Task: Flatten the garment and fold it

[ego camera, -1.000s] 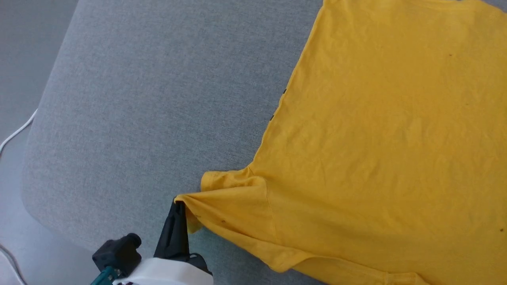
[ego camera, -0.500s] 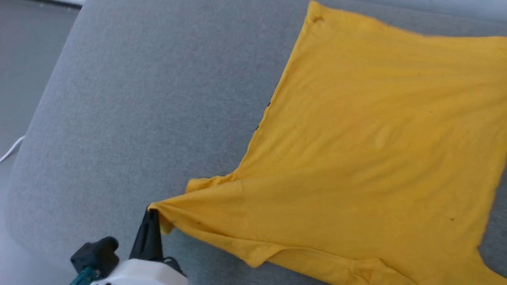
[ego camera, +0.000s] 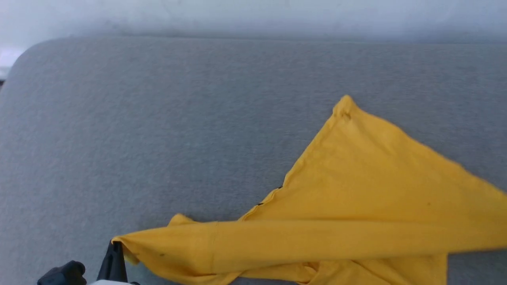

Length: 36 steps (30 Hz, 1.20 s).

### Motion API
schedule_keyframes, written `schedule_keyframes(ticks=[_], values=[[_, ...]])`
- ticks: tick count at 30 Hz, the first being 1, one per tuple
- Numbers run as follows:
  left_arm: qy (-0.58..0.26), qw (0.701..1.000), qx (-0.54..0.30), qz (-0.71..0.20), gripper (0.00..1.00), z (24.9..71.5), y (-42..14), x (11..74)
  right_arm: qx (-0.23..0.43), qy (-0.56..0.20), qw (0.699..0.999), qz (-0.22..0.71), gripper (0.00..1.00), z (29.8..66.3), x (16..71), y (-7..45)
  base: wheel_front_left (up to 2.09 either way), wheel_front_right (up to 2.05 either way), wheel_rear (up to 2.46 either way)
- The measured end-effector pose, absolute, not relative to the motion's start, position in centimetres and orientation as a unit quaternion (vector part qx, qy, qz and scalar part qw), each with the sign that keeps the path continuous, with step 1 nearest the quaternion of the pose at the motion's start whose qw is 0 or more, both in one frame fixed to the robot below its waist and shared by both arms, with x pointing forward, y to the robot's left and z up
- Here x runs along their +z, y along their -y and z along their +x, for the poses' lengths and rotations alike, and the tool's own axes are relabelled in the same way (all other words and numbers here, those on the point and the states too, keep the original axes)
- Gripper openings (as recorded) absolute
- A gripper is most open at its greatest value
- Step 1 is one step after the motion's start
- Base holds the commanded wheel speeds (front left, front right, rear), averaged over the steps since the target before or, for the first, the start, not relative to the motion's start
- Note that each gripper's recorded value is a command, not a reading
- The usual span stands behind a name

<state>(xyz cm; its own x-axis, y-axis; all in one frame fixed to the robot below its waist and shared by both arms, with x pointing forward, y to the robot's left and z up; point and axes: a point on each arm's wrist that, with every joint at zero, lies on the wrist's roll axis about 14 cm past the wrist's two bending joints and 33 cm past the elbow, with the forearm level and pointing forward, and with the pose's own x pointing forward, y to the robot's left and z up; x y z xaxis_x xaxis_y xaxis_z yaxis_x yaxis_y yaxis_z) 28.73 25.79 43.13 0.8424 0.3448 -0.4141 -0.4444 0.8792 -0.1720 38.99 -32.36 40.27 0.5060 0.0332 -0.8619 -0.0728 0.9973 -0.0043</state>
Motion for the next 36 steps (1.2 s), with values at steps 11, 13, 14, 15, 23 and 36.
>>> schedule_keyframes(ticks=[11, 13, 14, 15, 23, 36], values=[[-0.185, 0.963, 0.143, -0.132, 0.00, 31.7, -23.0, 43.4, -0.092, -0.513, 0.834, 0.180, 1.00, 21.8, 37.5, 31.4, 0.00, 0.00, 0.00], [-0.183, 0.964, 0.138, -0.133, 0.00, 31.9, -22.8, 43.5, -0.107, -0.464, 0.859, 0.189, 1.00, 22.9, 38.8, 31.7, 0.00, 0.00, 0.00], [-0.181, 0.965, 0.136, -0.133, 0.00, 32.0, -22.7, 43.6, -0.114, -0.441, 0.872, 0.181, 1.00, 23.6, 39.7, 32.3, 0.00, 0.00, 0.00], [-0.180, 0.965, 0.136, -0.134, 0.00, 32.1, -22.6, 43.7, -0.121, -0.410, 0.886, 0.178, 1.00, 24.7, 40.7, 32.9, 0.00, 0.00, 0.00], [-0.171, 0.966, 0.136, -0.141, 0.00, 32.7, -22.4, 44.0, -0.080, -0.220, 0.964, 0.129, 1.00, 36.3, 47.1, 32.2, 0.00, 0.00, 0.00], [-0.162, 0.965, 0.129, -0.159, 0.00, 35.1, -21.3, 43.5, 0.172, -0.332, 0.925, 0.065, 1.00, 47.4, 42.0, 17.3, 0.00, 0.00, 0.00]])
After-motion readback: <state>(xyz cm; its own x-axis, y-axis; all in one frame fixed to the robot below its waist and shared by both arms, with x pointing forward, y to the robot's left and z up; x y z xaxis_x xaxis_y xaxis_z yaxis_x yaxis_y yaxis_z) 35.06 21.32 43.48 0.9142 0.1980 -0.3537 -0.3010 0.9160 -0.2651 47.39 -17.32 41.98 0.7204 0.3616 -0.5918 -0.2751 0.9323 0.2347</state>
